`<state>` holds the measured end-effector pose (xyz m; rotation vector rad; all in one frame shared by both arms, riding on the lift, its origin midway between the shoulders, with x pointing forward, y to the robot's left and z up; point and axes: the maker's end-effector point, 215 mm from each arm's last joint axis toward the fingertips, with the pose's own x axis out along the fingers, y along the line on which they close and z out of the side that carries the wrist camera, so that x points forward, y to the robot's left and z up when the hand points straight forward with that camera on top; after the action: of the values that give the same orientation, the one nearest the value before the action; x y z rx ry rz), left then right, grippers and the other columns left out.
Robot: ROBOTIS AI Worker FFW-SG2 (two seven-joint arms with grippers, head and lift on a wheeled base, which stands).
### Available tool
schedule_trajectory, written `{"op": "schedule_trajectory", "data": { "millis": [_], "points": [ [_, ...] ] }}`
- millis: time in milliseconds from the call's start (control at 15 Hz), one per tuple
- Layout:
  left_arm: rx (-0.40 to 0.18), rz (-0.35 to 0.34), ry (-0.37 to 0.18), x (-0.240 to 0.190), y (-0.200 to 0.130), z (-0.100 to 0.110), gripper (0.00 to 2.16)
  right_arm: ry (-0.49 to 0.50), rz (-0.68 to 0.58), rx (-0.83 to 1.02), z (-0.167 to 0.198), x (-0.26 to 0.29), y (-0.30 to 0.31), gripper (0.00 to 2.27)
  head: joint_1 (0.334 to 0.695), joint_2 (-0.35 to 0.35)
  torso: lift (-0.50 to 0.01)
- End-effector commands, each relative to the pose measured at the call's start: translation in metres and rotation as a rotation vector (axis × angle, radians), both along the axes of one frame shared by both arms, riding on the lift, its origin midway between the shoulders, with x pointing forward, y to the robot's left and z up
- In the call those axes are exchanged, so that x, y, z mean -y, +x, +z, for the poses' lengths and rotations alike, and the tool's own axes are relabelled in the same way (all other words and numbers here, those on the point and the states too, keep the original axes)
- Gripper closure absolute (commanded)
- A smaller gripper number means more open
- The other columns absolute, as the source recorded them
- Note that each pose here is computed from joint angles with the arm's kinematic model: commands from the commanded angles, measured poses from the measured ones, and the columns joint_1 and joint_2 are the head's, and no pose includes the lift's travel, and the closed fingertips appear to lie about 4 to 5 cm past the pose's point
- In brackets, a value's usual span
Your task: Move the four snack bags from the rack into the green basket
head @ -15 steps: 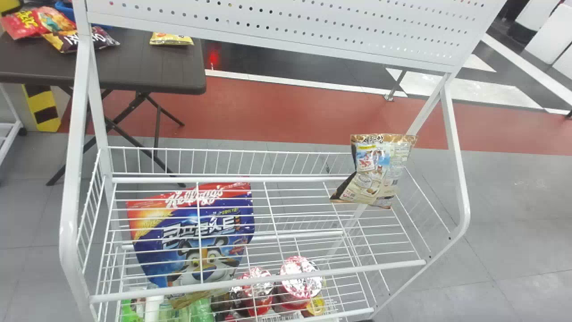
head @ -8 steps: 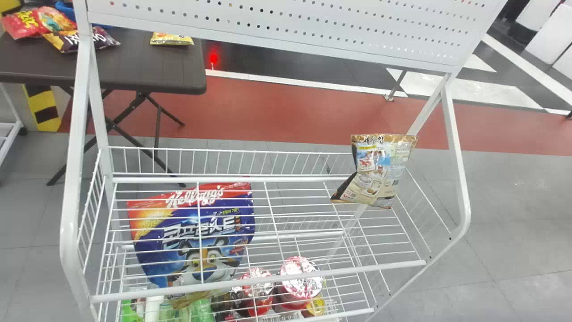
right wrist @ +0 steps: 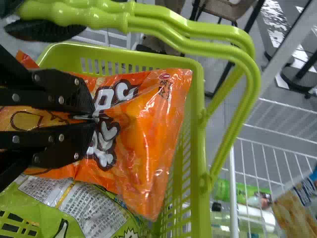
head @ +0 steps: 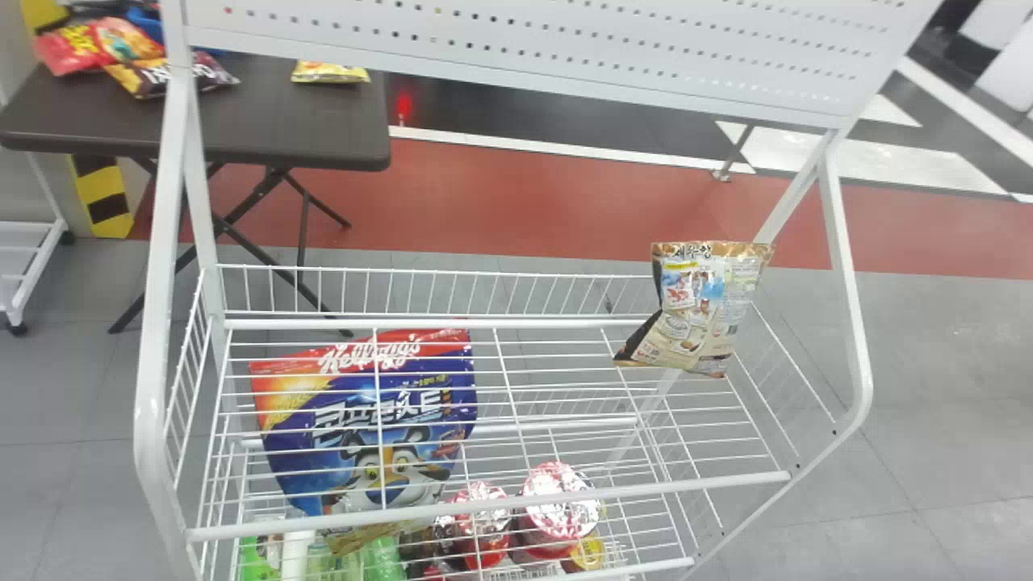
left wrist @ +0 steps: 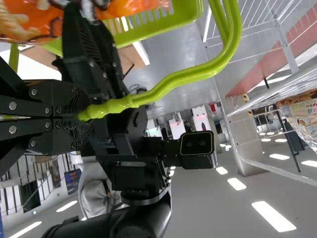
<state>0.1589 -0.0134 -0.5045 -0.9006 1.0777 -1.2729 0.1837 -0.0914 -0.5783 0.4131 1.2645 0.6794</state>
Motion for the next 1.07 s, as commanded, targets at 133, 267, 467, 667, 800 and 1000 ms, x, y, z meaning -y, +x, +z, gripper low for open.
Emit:
{"op": "schedule_trajectory", "data": {
  "millis": [133,267,467,667,800,1000],
  "points": [
    [0.002,-0.005,-0.003,0.003,0.002,0.000,1.79,-0.016,-0.116,0.129,0.015,0.049,0.036,0.05,0.695,-0.350,0.000],
    [0.000,-0.007,-0.003,0.004,0.003,-0.001,1.79,-0.025,-0.167,0.239,0.038,0.075,0.064,0.05,0.695,-0.350,0.000],
    [0.001,-0.011,0.002,0.005,0.003,-0.002,1.79,-0.066,-0.256,0.512,0.102,0.124,0.128,0.05,0.695,-0.350,0.000],
    [0.003,-0.019,0.003,0.008,0.002,-0.002,1.79,-0.195,-0.370,0.850,0.183,0.177,0.209,0.07,0.695,-0.350,0.000],
    [-0.002,-0.019,0.004,0.008,0.000,-0.002,1.79,-0.255,-0.443,0.968,0.211,0.211,0.256,0.07,0.695,-0.350,0.000],
    [-0.006,-0.015,0.002,0.006,0.000,-0.003,1.79,-0.350,-0.539,1.103,0.235,0.273,0.317,0.07,0.695,-0.350,0.000]
  ]
}}
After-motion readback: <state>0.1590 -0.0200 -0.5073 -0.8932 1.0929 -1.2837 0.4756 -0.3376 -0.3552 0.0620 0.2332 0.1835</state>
